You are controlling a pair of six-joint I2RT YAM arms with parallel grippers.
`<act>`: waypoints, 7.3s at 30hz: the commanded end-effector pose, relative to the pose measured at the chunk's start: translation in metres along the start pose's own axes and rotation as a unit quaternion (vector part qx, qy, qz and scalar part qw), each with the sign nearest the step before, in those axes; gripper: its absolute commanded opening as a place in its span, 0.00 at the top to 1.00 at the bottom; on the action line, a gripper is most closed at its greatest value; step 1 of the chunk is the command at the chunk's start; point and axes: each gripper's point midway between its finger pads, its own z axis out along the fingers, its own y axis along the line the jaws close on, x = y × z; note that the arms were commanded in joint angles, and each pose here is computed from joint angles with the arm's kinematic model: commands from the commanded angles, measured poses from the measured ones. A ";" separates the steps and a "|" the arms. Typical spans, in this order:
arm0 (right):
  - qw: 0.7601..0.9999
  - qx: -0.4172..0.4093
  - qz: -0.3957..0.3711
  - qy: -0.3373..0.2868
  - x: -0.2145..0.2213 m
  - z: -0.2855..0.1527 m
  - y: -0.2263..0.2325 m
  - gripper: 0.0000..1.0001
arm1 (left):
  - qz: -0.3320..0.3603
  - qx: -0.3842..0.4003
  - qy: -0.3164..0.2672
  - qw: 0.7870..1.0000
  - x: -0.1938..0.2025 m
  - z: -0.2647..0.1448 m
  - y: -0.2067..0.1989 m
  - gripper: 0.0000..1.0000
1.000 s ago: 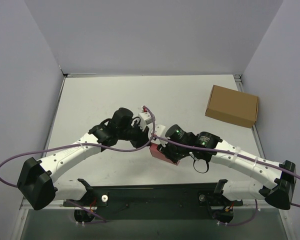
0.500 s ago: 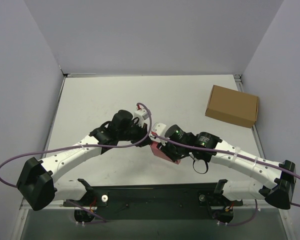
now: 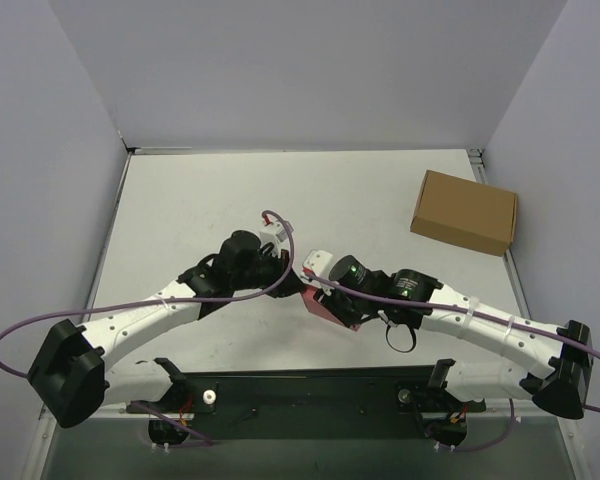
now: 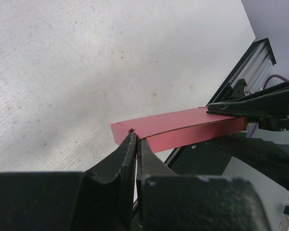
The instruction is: Fold the paper box
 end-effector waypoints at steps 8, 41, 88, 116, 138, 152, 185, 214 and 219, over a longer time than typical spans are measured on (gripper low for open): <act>0.995 0.077 0.023 -0.052 0.009 0.021 -0.020 0.82 | 0.048 -0.024 -0.034 0.998 0.021 0.004 0.024 0.96; 0.995 0.069 0.022 -0.064 0.030 0.060 -0.005 0.84 | 0.134 -0.061 -0.027 0.989 0.061 0.016 0.053 0.97; 0.975 0.102 0.166 -0.106 0.034 0.034 -0.015 0.40 | 0.253 -0.163 0.048 0.952 0.112 0.029 0.065 1.00; 0.952 0.124 0.276 -0.049 0.070 -0.007 -0.018 0.57 | 0.266 -0.191 0.074 0.942 0.114 0.029 0.066 1.00; 0.949 0.107 0.294 -0.020 0.073 0.001 -0.003 0.81 | 0.268 -0.200 0.078 0.939 0.113 0.027 0.069 1.00; 0.943 0.125 0.309 0.006 0.086 0.000 -0.005 0.81 | 0.269 -0.202 0.080 0.939 0.112 0.027 0.068 1.00; 0.874 0.224 0.429 -0.030 0.058 0.005 -0.029 1.00 | 0.204 -0.195 0.044 0.958 0.121 0.026 0.055 1.00; 0.838 0.271 0.472 -0.040 0.080 0.025 -0.032 1.00 | 0.193 -0.183 0.024 0.964 0.118 0.026 0.046 1.00; 0.834 0.276 0.476 -0.035 0.091 0.027 -0.031 1.00 | 0.185 -0.183 0.018 0.965 0.114 0.026 0.043 1.00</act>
